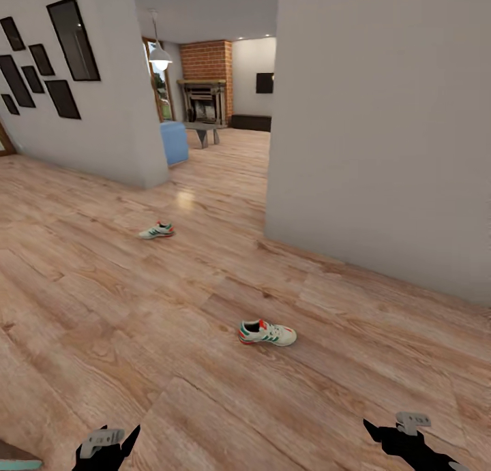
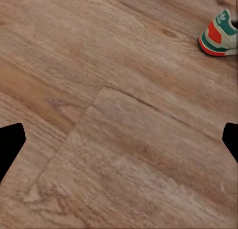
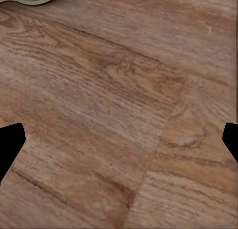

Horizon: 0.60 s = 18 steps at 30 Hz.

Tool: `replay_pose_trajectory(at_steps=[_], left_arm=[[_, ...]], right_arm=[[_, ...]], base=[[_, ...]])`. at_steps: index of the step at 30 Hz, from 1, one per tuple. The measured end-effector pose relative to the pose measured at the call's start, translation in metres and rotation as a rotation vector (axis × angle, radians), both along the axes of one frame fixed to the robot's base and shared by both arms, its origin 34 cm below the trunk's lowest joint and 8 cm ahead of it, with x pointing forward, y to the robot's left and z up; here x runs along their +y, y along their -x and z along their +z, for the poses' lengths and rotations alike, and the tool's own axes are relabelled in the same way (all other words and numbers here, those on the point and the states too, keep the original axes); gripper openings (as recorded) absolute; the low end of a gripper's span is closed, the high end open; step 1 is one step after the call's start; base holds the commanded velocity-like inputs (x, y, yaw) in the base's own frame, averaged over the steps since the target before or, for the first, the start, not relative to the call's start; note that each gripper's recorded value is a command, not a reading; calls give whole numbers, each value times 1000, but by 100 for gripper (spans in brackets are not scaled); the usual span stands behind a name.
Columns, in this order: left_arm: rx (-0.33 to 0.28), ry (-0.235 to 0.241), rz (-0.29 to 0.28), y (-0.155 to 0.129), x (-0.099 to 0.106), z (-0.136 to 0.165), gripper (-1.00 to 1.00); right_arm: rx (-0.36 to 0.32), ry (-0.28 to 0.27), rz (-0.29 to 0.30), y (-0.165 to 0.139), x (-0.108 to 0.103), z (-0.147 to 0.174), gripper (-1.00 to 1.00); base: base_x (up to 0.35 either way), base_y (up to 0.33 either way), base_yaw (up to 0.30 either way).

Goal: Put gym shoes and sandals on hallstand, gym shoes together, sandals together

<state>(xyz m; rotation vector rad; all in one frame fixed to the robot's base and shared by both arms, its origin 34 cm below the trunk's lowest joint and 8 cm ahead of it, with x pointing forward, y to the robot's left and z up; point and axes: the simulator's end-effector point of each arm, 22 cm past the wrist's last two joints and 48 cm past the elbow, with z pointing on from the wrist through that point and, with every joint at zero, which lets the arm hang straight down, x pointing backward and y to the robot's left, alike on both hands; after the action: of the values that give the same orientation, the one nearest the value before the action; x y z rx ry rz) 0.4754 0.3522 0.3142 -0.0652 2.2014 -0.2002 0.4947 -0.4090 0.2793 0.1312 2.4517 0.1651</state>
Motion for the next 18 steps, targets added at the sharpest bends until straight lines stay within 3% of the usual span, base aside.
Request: replay_pose_trajectory(at_steps=[18], left_arm=[[0, 0, 0, 0, 0, 0, 100]], right_arm=[[-1, 0, 1, 0, 0, 0, 100]], base=[[220, 230, -268]])
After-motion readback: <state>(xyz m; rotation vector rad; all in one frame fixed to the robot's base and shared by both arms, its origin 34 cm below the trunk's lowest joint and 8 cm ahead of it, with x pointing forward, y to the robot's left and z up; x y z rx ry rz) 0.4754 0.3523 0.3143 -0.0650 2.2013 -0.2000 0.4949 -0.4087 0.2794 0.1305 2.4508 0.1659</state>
